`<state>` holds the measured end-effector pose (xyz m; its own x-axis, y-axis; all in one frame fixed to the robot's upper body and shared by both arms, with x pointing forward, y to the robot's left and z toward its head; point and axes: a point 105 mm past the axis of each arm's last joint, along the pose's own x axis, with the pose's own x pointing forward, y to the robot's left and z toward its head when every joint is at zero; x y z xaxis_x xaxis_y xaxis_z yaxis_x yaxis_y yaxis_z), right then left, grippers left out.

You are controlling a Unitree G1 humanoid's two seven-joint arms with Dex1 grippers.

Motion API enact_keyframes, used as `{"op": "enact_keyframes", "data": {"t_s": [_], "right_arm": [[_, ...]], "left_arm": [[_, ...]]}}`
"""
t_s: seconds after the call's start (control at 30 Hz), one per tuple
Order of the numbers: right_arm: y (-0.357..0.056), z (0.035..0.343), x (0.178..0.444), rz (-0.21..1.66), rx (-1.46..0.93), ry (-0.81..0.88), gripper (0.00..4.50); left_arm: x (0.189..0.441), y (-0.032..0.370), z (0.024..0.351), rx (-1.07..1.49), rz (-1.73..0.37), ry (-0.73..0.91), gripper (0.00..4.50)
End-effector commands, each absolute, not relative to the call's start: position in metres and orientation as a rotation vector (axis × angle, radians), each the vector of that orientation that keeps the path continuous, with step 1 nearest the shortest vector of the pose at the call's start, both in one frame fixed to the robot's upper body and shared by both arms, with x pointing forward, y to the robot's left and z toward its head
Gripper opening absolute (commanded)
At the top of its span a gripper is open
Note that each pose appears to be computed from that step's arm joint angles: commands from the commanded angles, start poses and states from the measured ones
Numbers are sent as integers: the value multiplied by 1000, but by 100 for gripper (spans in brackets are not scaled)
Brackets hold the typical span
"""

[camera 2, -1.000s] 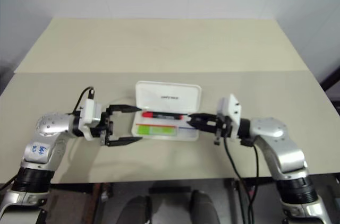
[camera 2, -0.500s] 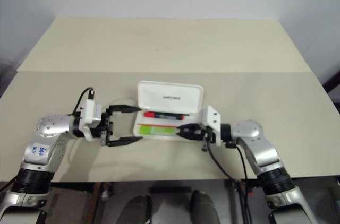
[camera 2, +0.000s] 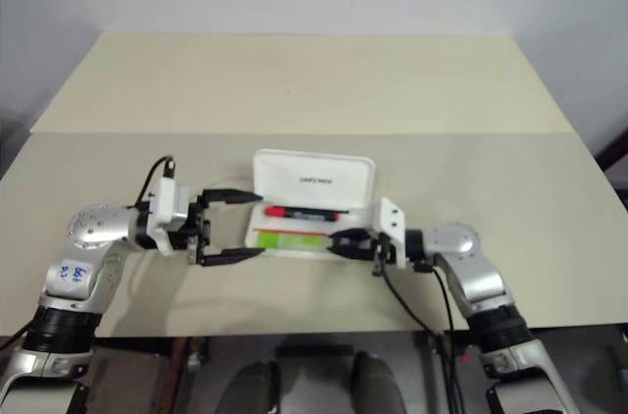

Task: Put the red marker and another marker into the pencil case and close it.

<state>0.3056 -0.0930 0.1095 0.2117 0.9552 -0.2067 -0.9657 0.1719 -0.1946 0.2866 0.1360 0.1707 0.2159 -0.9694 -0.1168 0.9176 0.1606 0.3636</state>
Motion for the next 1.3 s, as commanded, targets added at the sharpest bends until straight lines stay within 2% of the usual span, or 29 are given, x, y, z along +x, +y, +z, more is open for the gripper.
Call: {"op": "enact_keyframes", "data": {"t_s": [0.03, 0.2, 0.53, 0.77, 0.9, 1.23, 1.3], "right_arm": [[-96, 126, 313, 1363, -348, -29, 247], [-96, 137, 317, 1365, -372, -70, 438], [-92, 174, 300, 1373, -293, -175, 445], [-140, 197, 289, 1206, -339, -185, 445], [-168, 204, 288, 1083, -390, -181, 450], [-184, 203, 285, 993, -431, -172, 450], [-184, 203, 285, 992, -434, -172, 450]], "left_arm": [[284, 131, 180, 419, -1367, -196, 450], [285, 131, 181, 420, -1366, -198, 450], [286, 136, 183, 420, -1343, -203, 450], [289, 150, 185, 377, -1283, -215, 450], [290, 156, 183, 343, -1268, -218, 355], [294, 160, 180, 315, -1233, -244, 12], [296, 161, 181, 317, -1211, -257, 2]]}}
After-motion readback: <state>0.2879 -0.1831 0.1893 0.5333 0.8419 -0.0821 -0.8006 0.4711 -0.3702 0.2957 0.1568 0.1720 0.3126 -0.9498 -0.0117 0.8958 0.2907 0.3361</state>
